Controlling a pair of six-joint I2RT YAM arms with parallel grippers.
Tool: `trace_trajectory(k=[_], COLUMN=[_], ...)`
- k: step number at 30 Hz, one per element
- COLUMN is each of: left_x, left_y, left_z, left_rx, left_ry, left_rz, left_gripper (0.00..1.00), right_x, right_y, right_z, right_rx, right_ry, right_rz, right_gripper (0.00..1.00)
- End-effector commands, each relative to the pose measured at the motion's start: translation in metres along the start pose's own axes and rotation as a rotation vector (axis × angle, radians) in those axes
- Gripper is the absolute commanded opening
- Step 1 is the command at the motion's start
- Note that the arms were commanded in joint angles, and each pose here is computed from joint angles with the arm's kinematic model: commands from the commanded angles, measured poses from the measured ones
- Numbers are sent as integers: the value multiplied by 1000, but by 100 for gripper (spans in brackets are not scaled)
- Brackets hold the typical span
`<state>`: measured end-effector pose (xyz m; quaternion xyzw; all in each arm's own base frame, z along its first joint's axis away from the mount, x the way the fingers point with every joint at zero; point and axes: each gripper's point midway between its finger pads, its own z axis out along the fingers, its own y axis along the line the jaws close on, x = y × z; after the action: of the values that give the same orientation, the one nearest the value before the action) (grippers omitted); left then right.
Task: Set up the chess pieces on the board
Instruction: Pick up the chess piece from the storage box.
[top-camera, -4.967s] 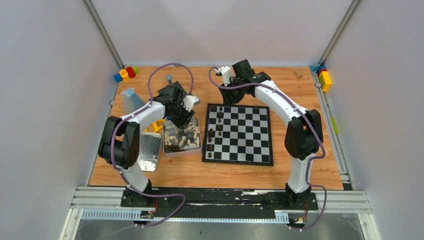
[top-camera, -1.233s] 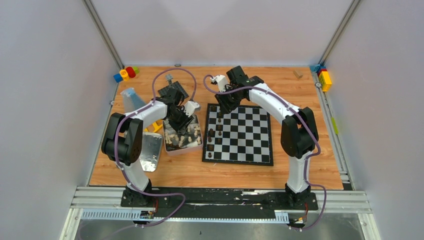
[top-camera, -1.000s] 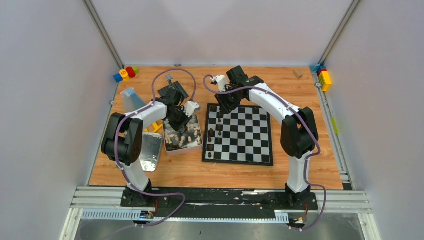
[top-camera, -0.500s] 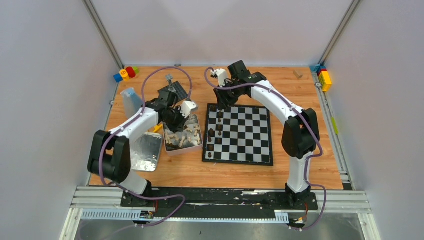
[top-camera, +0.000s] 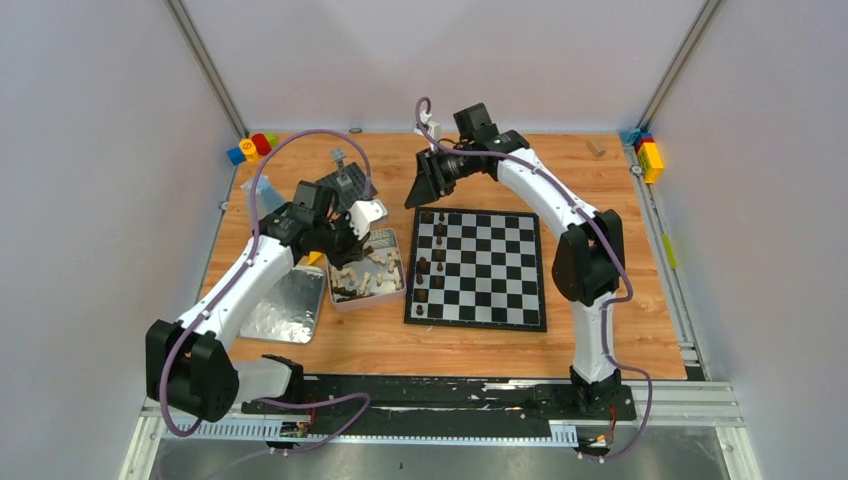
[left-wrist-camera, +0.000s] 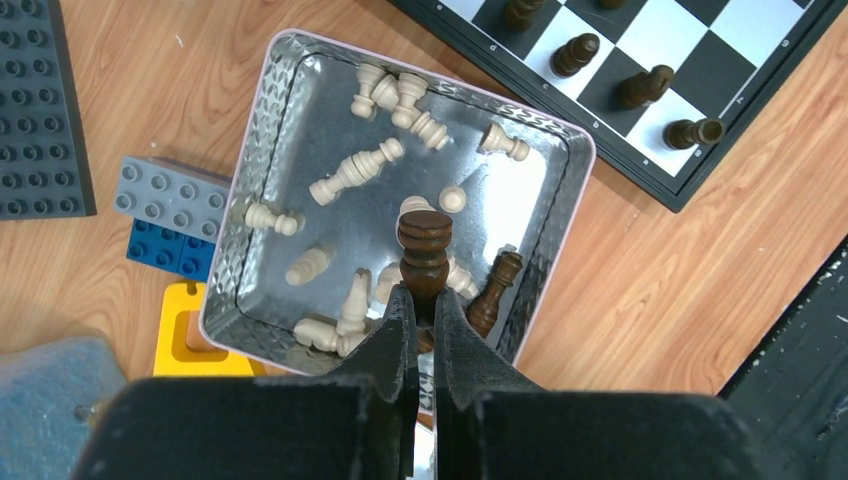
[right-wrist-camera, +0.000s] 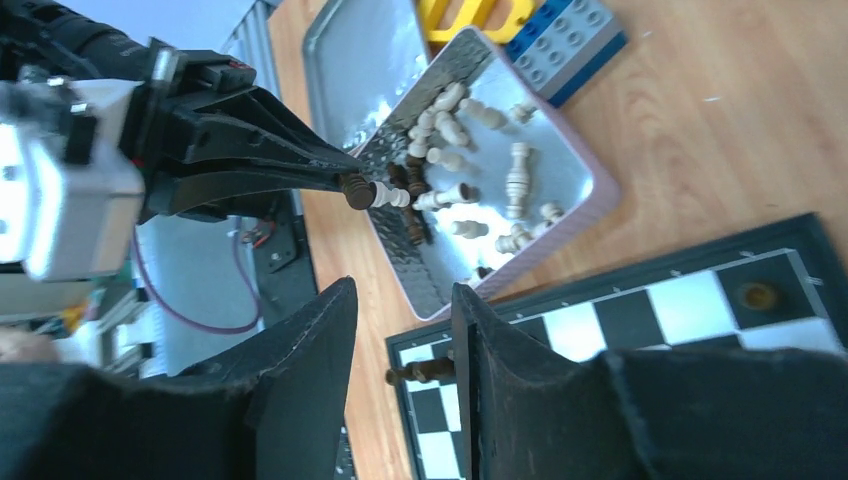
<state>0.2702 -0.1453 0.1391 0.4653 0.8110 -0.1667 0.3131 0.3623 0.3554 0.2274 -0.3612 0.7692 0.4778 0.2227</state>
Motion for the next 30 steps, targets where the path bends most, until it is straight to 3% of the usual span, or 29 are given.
trace_trajectory(k=[1,7,11,17,30], left_x=[-4,-3,-6,-17,-42], left_y=[-10,-13,-14,-18,-30], left_z=[-15,-23,-27,-35,-47], left_rx=[6,-5,-8,61,323], left_ry=[-33,-31,-51,-97,-155], left_rz=[24,15,-23,-88,-224], left_gripper=[0,0,0,0,0], right_x=[5,25,37,51,38], right_y=[25,32,40,55,65], right_z=[30,61,60,63,68], right_rx=[-202,-275,-349,-336,-325], right_ry=[38,90,70,33,7], right_rz=[88,30,-96,-302,-384], right_gripper=[42,53,60,62,63])
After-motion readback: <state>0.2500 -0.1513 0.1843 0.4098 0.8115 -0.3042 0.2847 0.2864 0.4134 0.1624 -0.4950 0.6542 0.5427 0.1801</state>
